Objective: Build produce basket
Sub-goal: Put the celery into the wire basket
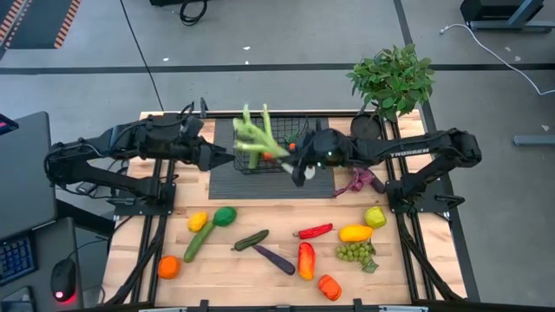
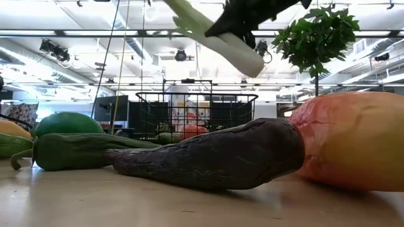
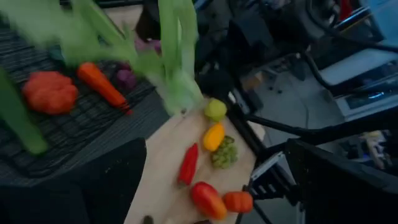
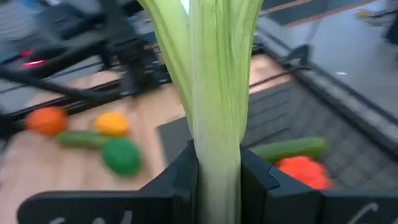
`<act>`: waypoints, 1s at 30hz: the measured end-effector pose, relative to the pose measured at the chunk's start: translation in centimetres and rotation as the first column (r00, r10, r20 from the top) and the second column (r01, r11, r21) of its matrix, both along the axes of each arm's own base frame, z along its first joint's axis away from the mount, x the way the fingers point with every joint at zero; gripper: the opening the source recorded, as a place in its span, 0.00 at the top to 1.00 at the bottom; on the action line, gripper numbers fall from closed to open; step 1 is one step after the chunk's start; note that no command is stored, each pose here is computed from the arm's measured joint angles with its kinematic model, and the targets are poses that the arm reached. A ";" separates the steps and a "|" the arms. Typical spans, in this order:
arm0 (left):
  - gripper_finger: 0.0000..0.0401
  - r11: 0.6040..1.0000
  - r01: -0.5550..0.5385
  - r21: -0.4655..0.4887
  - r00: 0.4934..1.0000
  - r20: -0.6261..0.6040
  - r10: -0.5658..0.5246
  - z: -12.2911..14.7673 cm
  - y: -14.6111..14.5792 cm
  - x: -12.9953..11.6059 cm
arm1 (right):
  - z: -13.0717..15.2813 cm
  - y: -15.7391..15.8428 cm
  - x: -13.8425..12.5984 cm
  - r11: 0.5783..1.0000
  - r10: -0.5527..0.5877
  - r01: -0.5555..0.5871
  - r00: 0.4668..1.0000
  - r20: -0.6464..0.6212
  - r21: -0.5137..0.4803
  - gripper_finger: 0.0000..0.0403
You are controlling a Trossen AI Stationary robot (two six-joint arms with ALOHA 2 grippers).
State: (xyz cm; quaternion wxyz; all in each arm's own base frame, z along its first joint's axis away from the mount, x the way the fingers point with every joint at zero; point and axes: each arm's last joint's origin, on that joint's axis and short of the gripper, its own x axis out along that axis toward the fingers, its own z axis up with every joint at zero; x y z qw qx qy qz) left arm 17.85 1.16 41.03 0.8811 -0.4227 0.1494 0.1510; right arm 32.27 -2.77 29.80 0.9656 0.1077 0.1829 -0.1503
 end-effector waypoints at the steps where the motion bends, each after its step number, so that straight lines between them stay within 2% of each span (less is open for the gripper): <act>1: 0.03 1.000 -0.005 0.003 1.000 0.004 0.005 0.0 0.0 0.0 | -0.1 -0.6 0.1 1.000 -0.021 0.021 1.000 0.003 -0.007 0.82; 8: 0.03 1.000 -0.006 0.004 1.000 0.003 0.006 0.0 0.0 0.0 | -1.3 -4.1 1.3 0.994 -0.104 0.105 0.994 0.044 -0.021 0.82; 13: 0.03 1.000 -0.005 0.006 1.000 0.001 0.005 0.0 0.0 0.0 | -2.3 -5.5 1.4 0.991 -0.117 0.115 0.993 -0.025 -0.074 0.82; 18: 0.03 0.994 0.034 0.100 0.999 -0.024 -0.032 -0.1 0.0 0.0 | -3.0 -6.7 1.3 0.986 -0.121 0.111 0.990 -0.070 -0.125 0.82; 23: 0.03 0.993 0.003 0.115 1.000 -0.025 0.000 -0.1 0.1 0.0 | -3.6 -7.4 1.4 0.989 -0.103 0.092 0.991 -0.087 -0.117 0.81; 26: 0.03 0.993 -0.009 0.120 1.000 -0.026 0.012 -0.1 0.2 0.0 | -4.0 -7.4 1.7 0.989 -0.095 0.083 0.991 -0.098 -0.120 0.78; 30: 0.03 0.992 -0.017 0.124 0.999 -0.036 0.022 -0.2 0.2 0.2 | -4.4 -7.5 1.8 0.990 -0.096 0.083 0.989 -0.110 -0.118 0.67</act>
